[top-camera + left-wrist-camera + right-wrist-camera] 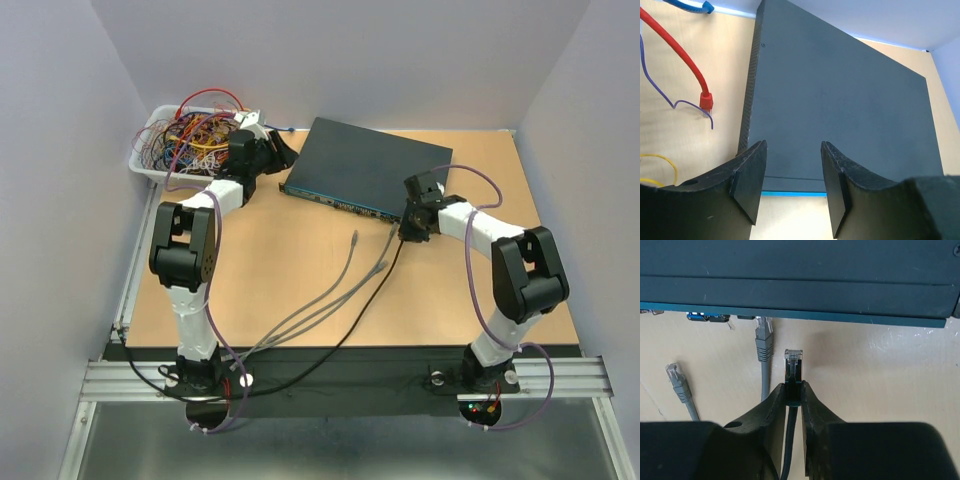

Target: Insert the plug into the switch port

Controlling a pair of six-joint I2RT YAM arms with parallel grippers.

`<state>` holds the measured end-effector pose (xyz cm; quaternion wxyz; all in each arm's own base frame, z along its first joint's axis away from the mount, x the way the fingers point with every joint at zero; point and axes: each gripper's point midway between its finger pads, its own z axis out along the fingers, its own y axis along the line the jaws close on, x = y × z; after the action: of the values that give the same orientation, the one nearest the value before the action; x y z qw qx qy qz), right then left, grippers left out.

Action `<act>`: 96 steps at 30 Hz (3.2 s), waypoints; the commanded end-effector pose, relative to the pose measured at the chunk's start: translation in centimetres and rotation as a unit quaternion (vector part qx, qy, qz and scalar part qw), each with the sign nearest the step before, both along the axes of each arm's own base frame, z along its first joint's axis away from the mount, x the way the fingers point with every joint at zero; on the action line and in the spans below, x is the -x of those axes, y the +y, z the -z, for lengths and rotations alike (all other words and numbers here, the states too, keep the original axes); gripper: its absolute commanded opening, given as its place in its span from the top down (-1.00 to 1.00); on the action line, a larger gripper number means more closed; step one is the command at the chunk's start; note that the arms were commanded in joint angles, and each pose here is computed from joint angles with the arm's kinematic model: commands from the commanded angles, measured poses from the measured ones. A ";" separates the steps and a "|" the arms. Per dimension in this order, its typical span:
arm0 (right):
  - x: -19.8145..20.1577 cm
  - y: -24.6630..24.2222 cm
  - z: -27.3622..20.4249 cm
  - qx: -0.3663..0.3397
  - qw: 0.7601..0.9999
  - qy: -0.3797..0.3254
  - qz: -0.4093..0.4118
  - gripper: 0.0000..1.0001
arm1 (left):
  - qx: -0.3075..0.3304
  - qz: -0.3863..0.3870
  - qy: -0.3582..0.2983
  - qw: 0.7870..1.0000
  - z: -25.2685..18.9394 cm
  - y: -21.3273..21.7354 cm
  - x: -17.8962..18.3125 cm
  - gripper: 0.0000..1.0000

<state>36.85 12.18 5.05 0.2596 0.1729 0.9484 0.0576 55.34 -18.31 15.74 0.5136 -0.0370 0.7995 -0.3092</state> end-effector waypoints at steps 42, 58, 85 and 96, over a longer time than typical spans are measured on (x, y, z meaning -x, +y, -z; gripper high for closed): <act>-6.7 2.0 -3.1 -0.049 0.996 -0.060 -0.044 0.99 | -0.035 0.004 0.008 0.999 8.4 0.1 3.6 -0.07; -6.7 3.9 -4.8 -0.063 0.993 -0.076 -0.056 0.99 | -0.043 -0.008 0.005 0.999 8.3 0.1 3.5 -0.07; -3.6 2.7 -5.5 -0.039 0.995 -0.084 -0.024 0.99 | -0.048 -0.002 0.008 0.999 8.6 -0.2 3.4 -0.07; -0.6 1.2 -3.0 -0.020 0.998 -0.053 -0.012 0.99 | -0.049 0.000 0.006 0.999 8.5 -0.4 3.4 -0.07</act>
<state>37.00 14.02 7.45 0.2846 0.1529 0.9410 0.1005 50.89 -18.13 5.06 0.4804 -0.0293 0.8351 -0.2664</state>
